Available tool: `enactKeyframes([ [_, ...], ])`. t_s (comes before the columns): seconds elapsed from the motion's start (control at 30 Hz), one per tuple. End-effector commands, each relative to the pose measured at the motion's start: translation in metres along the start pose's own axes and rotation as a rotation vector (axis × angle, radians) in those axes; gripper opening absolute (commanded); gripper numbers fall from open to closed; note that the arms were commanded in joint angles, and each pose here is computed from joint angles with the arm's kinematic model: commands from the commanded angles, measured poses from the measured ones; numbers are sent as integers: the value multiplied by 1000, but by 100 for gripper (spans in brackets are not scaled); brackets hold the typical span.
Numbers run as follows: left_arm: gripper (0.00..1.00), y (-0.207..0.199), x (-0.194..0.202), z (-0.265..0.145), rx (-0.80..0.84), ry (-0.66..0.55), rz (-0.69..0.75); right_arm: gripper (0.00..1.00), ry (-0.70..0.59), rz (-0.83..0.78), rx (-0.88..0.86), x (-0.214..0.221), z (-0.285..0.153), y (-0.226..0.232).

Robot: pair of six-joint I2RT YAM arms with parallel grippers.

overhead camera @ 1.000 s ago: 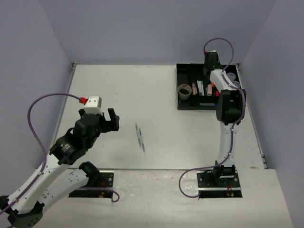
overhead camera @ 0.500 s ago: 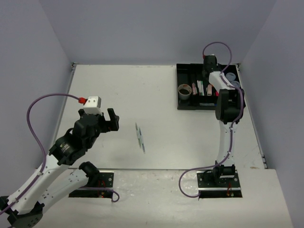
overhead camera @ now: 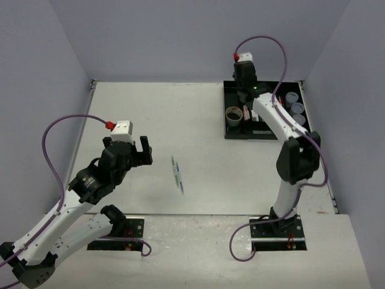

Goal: Sort the stationery into containers
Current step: Place the pen in the storage box, then pick up the pen from the center of the board.

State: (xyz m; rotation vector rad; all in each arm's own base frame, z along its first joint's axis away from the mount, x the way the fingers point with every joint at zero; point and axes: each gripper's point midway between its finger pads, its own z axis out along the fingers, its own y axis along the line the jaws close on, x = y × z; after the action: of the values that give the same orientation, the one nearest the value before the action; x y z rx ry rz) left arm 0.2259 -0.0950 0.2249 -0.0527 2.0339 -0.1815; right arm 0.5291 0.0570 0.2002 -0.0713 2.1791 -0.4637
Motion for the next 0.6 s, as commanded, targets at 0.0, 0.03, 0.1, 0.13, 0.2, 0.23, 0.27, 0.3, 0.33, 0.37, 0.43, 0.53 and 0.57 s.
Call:
enactKeyframes([
  [0.0, 100, 13, -13, -3, -61, -53, -33, 37, -107, 143, -429, -3, -130, 125],
  [0.03, 100, 14, -14, -3, -66, -56, -36, 37, -86, 162, -529, 11, -152, 153],
  [0.1, 100, 15, -13, -3, -68, -55, -35, 36, -7, 136, -680, 48, -181, 204],
  [0.13, 100, 14, -12, -2, -66, -52, -33, 35, 52, 105, -721, 72, -195, 226],
  [0.2, 100, 11, -11, 0, -53, -47, -27, 33, 137, 74, -750, 106, -211, 252],
  [0.23, 100, 8, -10, 1, -41, -38, -20, 33, 155, 50, -763, 119, -221, 263],
  [0.27, 100, 7, -8, 3, -39, -28, -13, 33, 178, 20, -773, 134, -231, 273],
  [0.3, 100, 6, -6, 6, -42, -17, -6, 34, 202, -14, -781, 150, -241, 281],
  [0.33, 100, 6, -6, 6, -40, -15, -5, 35, 208, -13, -777, 153, -242, 283],
  [0.37, 100, 6, -6, 6, -41, -11, -2, 36, 227, -19, -775, 162, -247, 286],
  [0.43, 100, 5, -4, 7, -43, -4, 2, 38, 278, -42, -773, 185, -253, 294],
  [0.53, 100, 6, -6, 7, -38, -13, -3, 38, 310, -72, -755, 201, -251, 301],
  [0.57, 100, 6, -5, 6, -33, -14, -3, 38, 316, -79, -763, 205, -254, 305],
])
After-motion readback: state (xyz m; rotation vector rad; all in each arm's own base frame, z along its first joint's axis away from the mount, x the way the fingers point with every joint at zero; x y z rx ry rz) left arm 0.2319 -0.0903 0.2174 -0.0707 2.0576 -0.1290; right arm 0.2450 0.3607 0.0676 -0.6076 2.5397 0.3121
